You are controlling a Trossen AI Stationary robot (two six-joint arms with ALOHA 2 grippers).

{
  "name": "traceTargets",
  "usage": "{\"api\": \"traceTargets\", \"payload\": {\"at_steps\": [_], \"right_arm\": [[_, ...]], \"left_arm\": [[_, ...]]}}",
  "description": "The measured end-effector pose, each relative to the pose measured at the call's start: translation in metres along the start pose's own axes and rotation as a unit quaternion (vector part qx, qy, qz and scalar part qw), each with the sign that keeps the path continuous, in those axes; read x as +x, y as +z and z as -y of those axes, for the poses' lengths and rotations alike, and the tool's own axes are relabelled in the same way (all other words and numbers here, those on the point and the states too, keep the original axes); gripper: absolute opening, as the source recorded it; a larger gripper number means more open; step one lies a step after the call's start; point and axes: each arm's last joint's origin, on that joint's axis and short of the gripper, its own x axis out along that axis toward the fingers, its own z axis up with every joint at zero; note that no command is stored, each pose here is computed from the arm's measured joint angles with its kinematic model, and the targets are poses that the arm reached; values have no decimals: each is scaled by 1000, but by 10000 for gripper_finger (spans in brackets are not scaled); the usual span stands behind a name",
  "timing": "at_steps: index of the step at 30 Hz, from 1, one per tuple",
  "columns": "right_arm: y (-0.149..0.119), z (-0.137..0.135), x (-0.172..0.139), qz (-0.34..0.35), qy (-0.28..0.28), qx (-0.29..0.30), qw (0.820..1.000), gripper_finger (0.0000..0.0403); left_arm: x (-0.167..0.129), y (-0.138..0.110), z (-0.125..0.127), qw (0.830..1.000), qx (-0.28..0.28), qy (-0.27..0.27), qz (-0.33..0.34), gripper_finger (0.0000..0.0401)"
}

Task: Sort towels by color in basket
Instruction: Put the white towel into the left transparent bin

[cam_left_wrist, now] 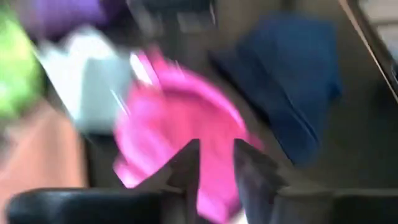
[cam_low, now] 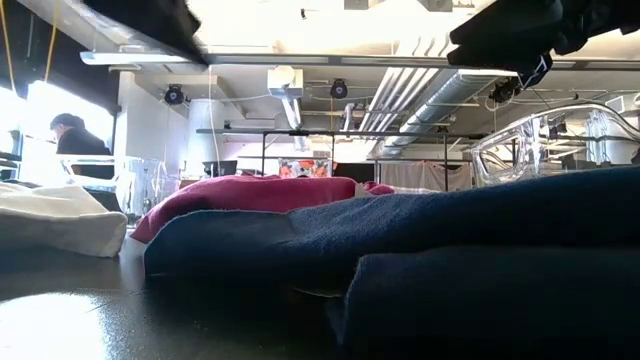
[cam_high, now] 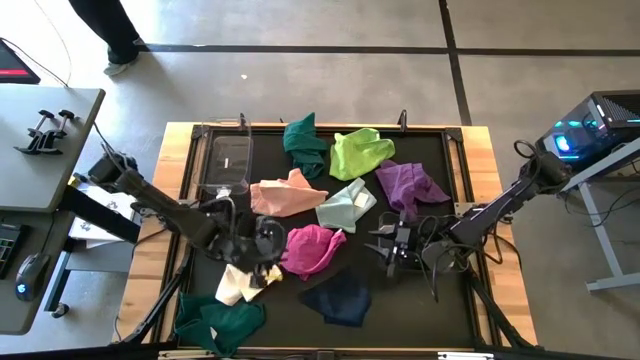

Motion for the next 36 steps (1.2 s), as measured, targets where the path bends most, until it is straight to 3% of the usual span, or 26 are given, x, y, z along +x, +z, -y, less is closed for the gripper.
{"api": "traceTargets", "payload": {"at_steps": [6,9,13,16,21,25,29,34,36], "right_arm": [[1,3,3,0,-9,1,1000,151],[2,7,6,1,-19,-9,1000,151],[4,13,12,2,-36,-8,999,151],[5,17,16,0,-38,3,999,151],[6,21,21,-9,-21,23,999,151],[6,22,22,-9,-20,43,999,151],[6,21,21,-10,-17,63,998,151],[2,20,23,-19,-10,91,996,151],[-2,18,26,-25,-12,100,995,151]], "left_arm": [[6,-35,25,976,-121,-21,-180,183],[7,-57,33,957,-138,29,-252,213],[16,-77,39,938,-151,112,-292,234],[30,-87,46,931,-137,127,-314,236],[51,-96,55,927,-93,98,-351,194],[53,-96,56,933,-59,84,-345,113],[44,-85,50,950,-38,71,-300,20],[18,-59,34,976,2,93,-195,22],[6,-49,22,981,37,124,-147,17]]}}
